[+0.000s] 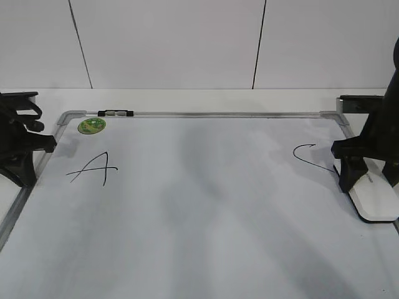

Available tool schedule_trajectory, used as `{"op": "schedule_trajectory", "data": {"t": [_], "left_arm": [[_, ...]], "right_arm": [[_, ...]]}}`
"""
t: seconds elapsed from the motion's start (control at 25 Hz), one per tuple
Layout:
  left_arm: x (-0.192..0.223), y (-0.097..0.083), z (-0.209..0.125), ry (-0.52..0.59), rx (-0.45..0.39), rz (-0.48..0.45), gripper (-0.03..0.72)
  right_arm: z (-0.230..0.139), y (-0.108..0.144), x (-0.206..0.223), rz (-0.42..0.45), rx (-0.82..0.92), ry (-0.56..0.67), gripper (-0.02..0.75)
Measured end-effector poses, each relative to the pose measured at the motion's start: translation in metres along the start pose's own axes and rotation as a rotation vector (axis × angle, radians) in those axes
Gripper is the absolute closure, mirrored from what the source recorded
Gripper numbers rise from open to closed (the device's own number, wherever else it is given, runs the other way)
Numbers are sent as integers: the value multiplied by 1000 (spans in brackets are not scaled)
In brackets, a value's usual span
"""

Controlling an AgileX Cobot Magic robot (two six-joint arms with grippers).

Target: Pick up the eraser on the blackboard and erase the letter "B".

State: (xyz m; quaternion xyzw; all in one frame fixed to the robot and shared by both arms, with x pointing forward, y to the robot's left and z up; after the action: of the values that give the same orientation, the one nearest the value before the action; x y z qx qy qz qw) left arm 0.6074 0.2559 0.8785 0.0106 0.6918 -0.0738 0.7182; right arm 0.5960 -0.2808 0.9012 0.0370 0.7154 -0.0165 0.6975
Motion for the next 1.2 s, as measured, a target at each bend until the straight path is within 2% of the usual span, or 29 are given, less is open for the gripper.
{"op": "schedule_trajectory", "data": {"t": [0.96,1.2], "left_arm": [[0,0,0,0,-1,-1,659],[0,0,0,0,-1,-1,659]], "right_arm": [[0,0,0,-1,-3,2,200],[-2,0,-1,2,0,21,142]]}}
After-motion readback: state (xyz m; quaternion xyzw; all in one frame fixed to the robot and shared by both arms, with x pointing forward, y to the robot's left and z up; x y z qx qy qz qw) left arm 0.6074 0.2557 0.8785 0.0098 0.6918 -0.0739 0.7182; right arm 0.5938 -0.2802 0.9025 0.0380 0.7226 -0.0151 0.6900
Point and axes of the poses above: a point on each arm's last joint axis where the gripper is mounted, x pointing out along that axis toward the gripper, y along the wrist's bending axis when the last joint is at zero, z = x × y, the point moved 5 cm from there along x, pointing out along that axis toward the gripper, and after that the axes turned 7 degrees about x, right-handed, at the moved point
